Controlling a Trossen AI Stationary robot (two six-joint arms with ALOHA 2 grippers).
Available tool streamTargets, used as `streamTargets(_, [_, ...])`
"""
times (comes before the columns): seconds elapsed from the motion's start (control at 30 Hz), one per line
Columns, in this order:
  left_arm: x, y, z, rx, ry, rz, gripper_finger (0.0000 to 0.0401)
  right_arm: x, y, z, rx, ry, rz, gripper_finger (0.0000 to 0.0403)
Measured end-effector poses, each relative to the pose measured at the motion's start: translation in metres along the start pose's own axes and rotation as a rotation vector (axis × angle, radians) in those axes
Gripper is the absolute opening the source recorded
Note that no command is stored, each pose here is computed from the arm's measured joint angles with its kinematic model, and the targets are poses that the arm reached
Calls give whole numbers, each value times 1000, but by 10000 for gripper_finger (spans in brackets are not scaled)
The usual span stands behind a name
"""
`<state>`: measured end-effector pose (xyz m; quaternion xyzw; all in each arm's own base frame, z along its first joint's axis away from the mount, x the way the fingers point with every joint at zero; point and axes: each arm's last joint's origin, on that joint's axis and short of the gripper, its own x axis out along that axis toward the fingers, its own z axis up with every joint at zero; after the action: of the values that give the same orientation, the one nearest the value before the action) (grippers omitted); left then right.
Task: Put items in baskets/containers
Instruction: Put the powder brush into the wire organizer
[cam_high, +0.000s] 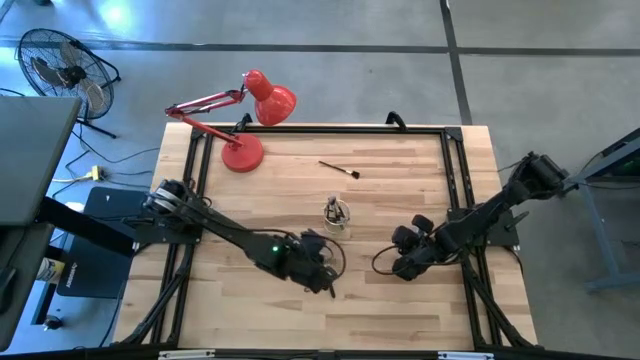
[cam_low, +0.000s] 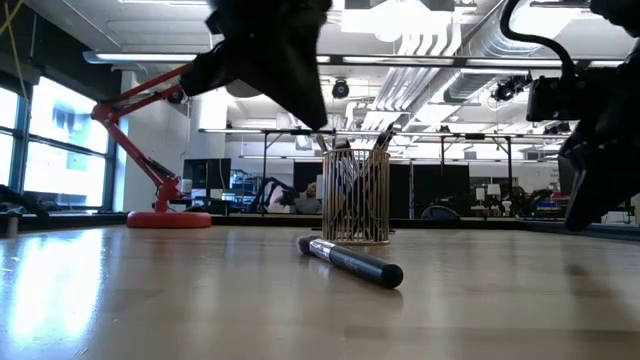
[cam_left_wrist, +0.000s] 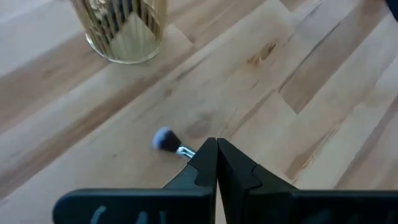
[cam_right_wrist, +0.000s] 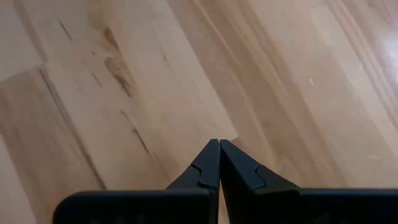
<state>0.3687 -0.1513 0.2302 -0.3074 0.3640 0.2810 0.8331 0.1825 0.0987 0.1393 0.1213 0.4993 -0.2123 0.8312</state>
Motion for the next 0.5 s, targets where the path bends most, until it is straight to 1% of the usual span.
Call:
streamTargets(0.1, [10, 0, 3, -14, 55, -2, 2, 0, 0, 0, -6, -3, -5, 2])
streamTargets(0.2, [26, 6, -1, -28, 116, 54, 10, 0, 0, 0, -26, -6, -6, 2])
streamTargets(0.27, [32, 10, -3, -37, 129, 97, 16, 0, 0, 0, -29, -9, -8, 4])
streamTargets(0.37, [39, 14, -1, -67, 154, 123, 28, 0, -1, 1, -30, -19, -16, 2])
streamTargets(0.5, [57, 19, 0, -85, 189, 143, 47, 0, -1, 1, -30, -28, -22, 3])
